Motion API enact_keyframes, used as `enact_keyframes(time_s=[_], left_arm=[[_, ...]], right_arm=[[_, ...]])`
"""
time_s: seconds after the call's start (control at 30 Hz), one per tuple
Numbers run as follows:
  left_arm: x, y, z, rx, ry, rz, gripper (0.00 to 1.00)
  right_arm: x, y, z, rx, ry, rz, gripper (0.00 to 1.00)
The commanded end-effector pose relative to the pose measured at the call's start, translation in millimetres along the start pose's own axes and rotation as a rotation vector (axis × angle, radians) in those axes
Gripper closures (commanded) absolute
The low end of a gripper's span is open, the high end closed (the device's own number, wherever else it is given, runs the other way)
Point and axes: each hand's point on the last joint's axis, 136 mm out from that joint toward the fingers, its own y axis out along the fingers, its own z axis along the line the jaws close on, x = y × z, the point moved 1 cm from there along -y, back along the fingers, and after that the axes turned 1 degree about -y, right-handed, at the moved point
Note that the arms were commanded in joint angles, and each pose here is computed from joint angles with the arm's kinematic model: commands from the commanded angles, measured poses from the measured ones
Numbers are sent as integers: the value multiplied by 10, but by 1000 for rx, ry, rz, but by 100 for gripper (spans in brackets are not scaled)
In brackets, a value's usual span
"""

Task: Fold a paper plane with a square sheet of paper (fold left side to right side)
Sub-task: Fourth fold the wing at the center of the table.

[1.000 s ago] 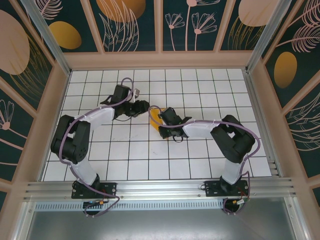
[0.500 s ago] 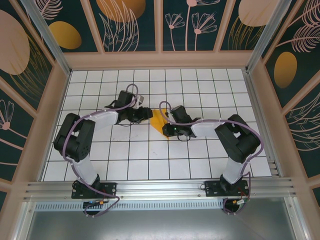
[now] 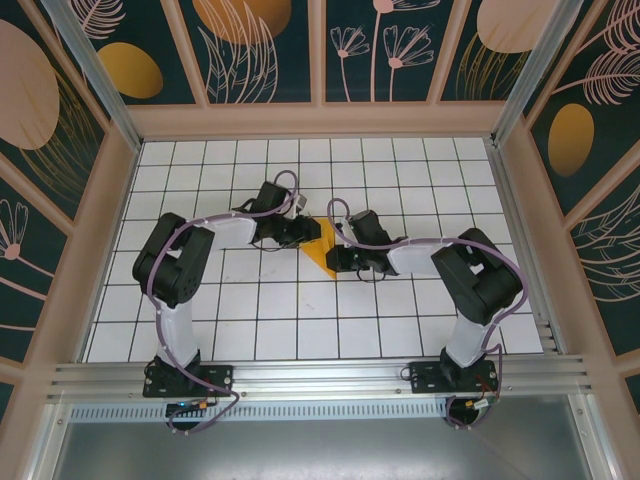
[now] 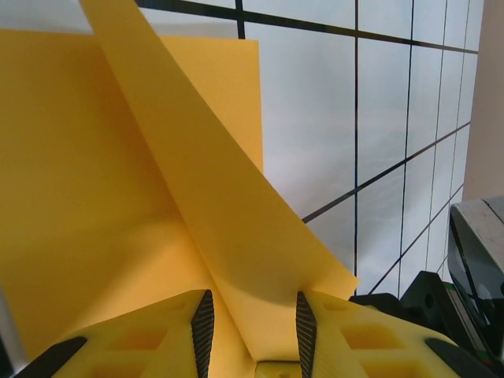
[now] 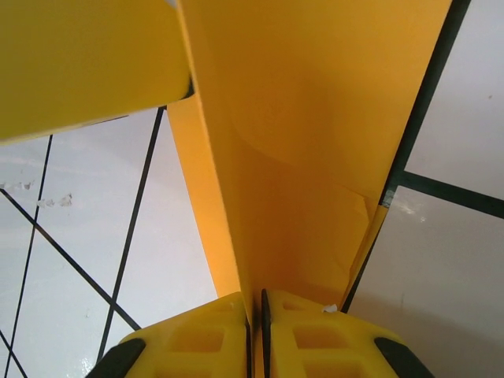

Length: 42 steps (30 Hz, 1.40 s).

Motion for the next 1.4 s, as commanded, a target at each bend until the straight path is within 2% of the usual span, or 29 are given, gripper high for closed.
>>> enact_keyframes(time_s=[0.0,0.23,0.73,1.17,1.3,1.37], left_arm=[[4,100,5,1,-3,20,63],[-54,206,80,19,-13,45,63],[-131,300,401,153,-38,65,61],[-175,341,580,217,-57,76,61],[-162,328,569,219,-53,73,61],[-166,329,567,219,-53,74,61]], right_arm=[[-10,8,-4,28,18,-4,85],[-38,35,-49,32,33,4,85],[-13,73,-36,62,52,15,81],[130,-188,108,114,41,-16,65],[239,-343,187,158,35,-45,58],[376,-438,98,164,54,-80,57]])
